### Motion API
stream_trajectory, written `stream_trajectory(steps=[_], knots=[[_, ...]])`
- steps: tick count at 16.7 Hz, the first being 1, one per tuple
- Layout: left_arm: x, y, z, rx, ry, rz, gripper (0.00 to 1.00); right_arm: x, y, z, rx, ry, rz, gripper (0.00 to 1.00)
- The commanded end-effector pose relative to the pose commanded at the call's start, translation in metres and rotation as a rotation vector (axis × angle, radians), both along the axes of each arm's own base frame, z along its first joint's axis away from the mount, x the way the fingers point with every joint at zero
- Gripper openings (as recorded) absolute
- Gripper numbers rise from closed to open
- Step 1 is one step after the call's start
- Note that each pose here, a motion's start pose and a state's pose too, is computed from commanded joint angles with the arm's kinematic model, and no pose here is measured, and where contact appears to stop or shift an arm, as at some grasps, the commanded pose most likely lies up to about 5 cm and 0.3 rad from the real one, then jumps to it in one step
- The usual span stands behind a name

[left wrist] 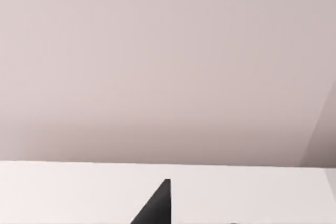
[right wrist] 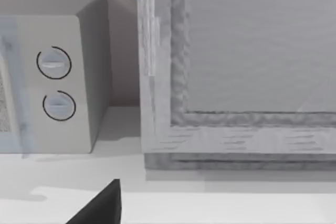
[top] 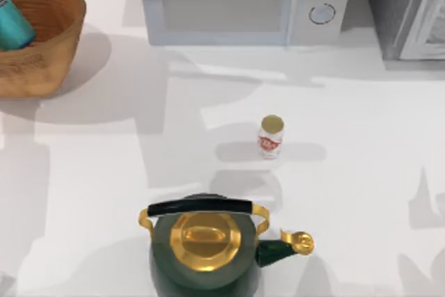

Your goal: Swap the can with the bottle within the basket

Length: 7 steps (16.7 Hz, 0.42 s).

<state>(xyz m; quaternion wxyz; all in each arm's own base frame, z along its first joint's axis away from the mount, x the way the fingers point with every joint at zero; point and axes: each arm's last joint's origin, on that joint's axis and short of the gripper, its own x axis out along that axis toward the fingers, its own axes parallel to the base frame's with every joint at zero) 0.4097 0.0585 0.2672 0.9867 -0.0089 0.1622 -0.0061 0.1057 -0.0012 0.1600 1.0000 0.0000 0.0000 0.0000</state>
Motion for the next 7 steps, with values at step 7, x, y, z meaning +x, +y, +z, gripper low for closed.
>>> stream_trajectory(steps=[7], knots=[[0.0, 0.0, 0.0, 0.0, 0.0, 0.0, 1.0, 0.0, 0.0, 0.0, 0.0, 0.0, 0.0, 1.0]])
